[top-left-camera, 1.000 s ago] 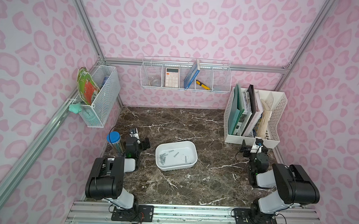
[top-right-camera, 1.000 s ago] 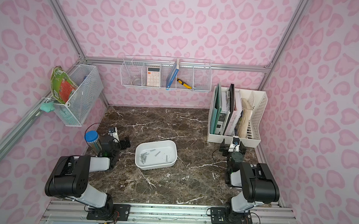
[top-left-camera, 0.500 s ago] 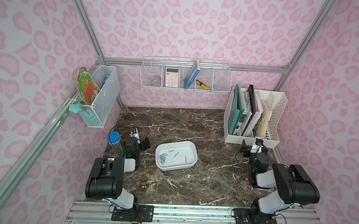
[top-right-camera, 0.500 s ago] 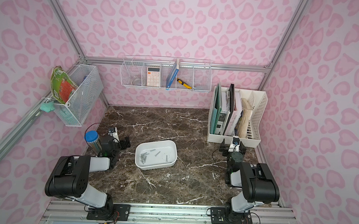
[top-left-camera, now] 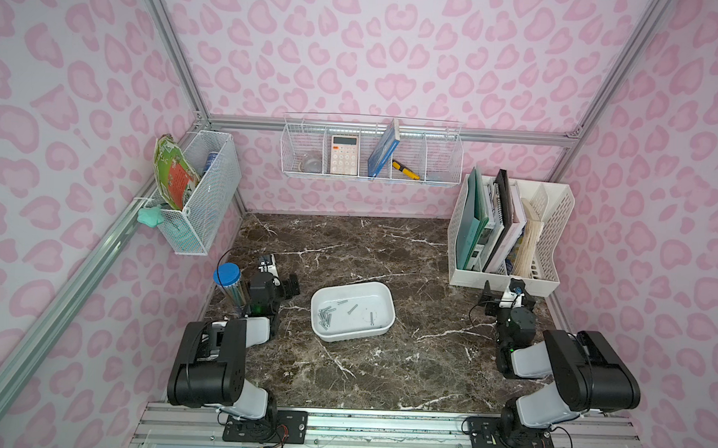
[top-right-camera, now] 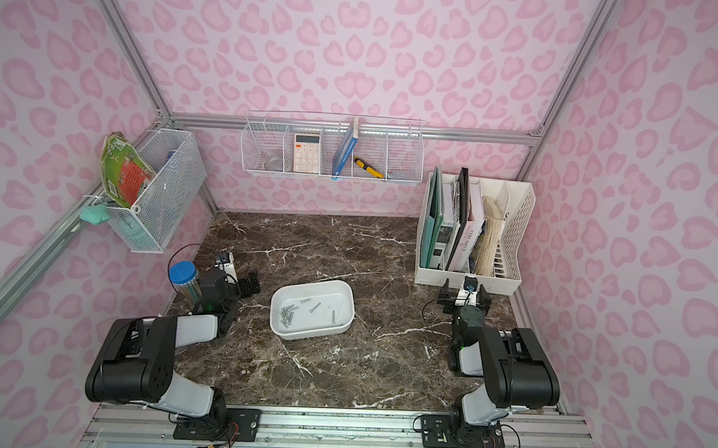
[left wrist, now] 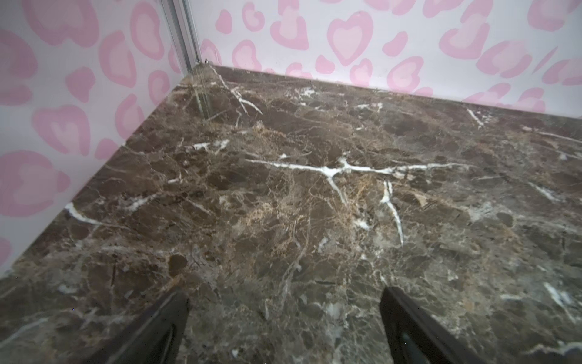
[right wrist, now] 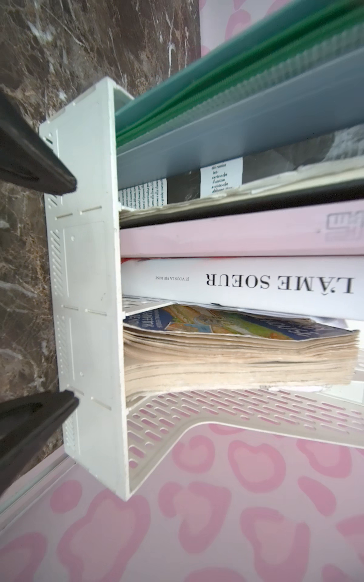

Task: Take out the screws from the storage box
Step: Pick up the screw from the storage box.

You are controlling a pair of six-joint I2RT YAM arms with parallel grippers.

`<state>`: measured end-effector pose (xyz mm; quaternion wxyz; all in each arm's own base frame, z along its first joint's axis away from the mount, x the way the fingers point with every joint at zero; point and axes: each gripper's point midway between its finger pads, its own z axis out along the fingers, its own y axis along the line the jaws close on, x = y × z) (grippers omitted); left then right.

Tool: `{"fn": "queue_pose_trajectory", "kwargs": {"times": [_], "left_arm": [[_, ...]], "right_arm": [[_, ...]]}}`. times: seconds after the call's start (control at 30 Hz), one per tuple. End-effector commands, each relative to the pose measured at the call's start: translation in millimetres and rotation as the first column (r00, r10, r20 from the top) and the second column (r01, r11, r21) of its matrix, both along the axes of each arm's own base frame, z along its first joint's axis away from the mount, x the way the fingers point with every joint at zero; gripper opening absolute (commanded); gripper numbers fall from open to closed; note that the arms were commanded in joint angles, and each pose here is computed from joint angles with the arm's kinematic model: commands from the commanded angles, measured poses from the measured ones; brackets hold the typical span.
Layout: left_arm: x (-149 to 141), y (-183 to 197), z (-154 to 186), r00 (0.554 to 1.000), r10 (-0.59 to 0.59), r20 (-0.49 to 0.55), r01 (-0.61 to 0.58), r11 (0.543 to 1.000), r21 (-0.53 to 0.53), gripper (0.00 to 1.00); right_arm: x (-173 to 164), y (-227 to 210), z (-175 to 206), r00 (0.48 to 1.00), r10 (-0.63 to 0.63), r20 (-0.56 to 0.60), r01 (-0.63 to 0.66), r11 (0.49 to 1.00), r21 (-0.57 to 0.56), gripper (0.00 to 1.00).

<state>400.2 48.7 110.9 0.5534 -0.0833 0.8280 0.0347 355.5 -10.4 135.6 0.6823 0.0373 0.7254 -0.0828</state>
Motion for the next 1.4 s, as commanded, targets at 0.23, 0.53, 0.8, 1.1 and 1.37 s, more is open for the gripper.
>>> {"fn": "queue_pose_trajectory", "kwargs": {"times": [0.23, 0.53, 0.8, 1.1, 1.37], "left_arm": [[-36, 9, 67, 0.969, 0.235, -0.076, -0.247, 0.914, -0.32, 0.99], [-51, -22, 107, 0.988, 0.145, 0.057, -0.094, 0.843, -0.53, 0.99], [-85, -45, 145, 0.996, 0.079, 0.051, -0.028, 0.768, -0.64, 0.99], [-111, -87, 151, 0.95, -0.233, -0.206, 0.073, 0.81, -0.582, 0.99], [-119, -86, 81, 0.89, -0.226, -0.397, -0.063, 0.8, -0.597, 0.99]], "right_arm": [[-22, -4, 52, 0.974, -0.225, -0.001, 0.225, 0.973, 0.046, 1.0], [-66, -6, 86, 0.993, -0.098, 0.058, 0.069, 0.92, 0.385, 1.0], [-80, 32, 140, 0.97, 0.19, 0.154, -0.235, 0.901, 0.365, 1.0], [-63, 134, 178, 0.812, 0.58, 0.065, -0.578, 0.784, 0.225, 0.97], [-58, 293, 117, 0.553, 0.759, -0.342, -0.81, 0.586, -0.01, 0.8]]}}
